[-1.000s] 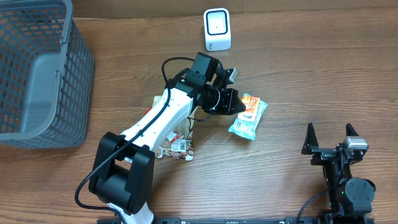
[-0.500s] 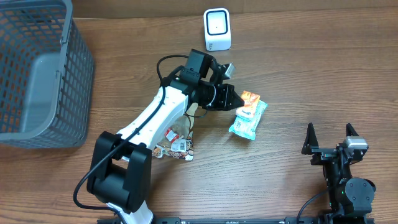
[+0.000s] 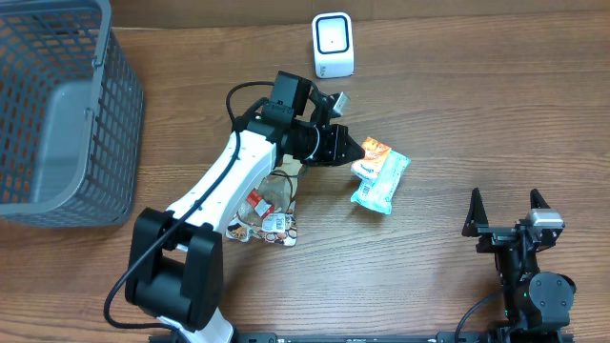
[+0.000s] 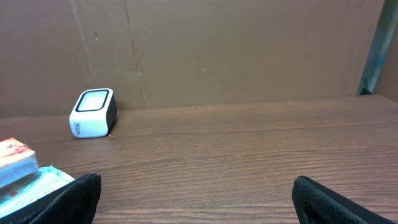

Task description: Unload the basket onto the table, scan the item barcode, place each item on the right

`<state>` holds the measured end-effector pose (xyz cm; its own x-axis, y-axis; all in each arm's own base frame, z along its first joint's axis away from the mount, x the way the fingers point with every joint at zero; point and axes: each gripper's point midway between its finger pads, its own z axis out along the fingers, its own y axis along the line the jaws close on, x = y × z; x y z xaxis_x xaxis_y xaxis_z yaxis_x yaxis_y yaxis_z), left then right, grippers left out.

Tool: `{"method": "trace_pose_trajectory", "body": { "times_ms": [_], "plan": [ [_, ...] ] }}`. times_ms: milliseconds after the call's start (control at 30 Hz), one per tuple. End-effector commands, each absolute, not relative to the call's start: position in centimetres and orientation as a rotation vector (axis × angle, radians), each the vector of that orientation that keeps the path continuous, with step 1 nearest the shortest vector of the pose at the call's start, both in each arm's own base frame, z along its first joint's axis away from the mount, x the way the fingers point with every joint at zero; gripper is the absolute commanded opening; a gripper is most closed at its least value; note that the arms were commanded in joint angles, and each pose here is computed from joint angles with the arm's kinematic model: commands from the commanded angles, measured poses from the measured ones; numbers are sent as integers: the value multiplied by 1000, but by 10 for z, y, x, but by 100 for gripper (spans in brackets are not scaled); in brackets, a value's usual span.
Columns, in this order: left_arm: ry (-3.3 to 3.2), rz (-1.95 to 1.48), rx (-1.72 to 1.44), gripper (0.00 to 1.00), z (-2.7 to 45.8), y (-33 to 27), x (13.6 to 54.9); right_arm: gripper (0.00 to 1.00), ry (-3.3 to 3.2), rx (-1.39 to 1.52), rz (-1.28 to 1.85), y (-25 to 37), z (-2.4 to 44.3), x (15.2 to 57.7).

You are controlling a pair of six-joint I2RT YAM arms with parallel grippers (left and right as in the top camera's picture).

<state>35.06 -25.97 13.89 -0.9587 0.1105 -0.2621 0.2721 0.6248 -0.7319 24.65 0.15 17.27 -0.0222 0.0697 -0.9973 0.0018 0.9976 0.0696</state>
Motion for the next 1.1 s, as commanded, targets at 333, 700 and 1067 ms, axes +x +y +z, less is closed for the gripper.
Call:
{"method": "trace_pose_trajectory", "body": {
  "times_ms": [333, 700, 1067],
  "plan": [
    [2681, -1108, 260, 4, 143, -203, 363, 100, 1588, 68, 47, -1, 171, 247],
    [2837, -747, 164, 4, 111, -149, 362, 100, 1588, 68, 47, -1, 171, 247],
    [2833, -748, 269, 4, 112, -180, 352, 100, 1588, 68, 47, -1, 171, 247]
  ]
}}
